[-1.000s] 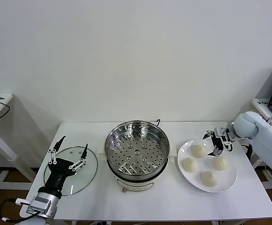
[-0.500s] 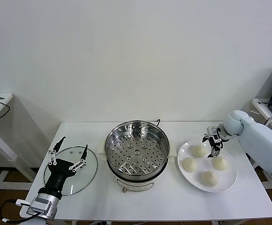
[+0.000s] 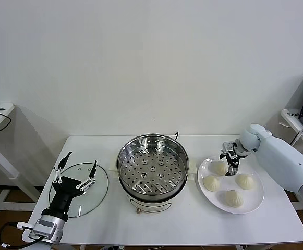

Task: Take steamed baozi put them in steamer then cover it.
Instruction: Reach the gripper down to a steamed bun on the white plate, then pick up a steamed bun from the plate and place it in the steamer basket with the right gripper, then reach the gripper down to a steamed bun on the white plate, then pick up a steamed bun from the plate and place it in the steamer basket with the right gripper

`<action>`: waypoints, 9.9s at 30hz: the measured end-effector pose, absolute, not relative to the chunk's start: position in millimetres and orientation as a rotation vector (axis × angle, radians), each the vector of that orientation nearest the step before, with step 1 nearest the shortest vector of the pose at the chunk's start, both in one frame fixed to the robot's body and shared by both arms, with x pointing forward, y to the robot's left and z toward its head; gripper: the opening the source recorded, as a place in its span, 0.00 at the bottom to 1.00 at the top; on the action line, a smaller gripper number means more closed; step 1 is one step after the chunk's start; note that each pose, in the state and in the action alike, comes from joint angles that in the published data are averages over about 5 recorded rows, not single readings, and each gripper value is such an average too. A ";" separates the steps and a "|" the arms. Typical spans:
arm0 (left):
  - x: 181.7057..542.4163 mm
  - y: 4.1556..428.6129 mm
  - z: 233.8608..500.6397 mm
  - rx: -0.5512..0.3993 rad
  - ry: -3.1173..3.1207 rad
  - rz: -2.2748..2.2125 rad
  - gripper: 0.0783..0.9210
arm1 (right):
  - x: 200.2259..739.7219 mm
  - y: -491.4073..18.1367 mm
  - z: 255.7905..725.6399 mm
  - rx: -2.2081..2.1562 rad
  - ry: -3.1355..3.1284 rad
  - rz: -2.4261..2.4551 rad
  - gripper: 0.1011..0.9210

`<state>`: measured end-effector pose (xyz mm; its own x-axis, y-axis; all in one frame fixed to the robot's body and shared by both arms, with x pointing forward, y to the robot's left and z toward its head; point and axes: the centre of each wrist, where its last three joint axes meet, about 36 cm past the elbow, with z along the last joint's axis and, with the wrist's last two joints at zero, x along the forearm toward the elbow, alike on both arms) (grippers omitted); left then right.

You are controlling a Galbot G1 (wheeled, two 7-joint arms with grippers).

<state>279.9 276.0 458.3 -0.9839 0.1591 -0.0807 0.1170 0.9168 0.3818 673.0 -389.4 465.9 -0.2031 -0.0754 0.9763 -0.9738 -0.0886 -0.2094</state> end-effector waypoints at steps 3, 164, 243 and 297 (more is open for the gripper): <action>279.7 275.9 458.7 0.214 2.966 0.582 0.88 | 673.3 -388.6 463.7 1.226 -1.360 1.404 0.86; 268.6 293.4 470.8 0.183 2.961 0.643 0.88 | 625.4 -347.1 541.0 1.358 -1.317 1.305 0.88; 266.6 285.9 478.7 0.211 2.939 0.646 0.88 | 583.8 -291.9 703.6 1.379 -1.447 1.273 0.67; 259.5 304.2 499.9 0.083 2.905 0.638 0.88 | 628.5 33.7 608.5 1.461 -1.202 1.400 0.78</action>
<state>259.5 304.2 499.9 -0.9847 0.0896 -0.1497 0.0186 0.9071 0.4205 628.5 33.7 608.5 -0.0478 -0.1193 0.9917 -0.9623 -0.2605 -0.0777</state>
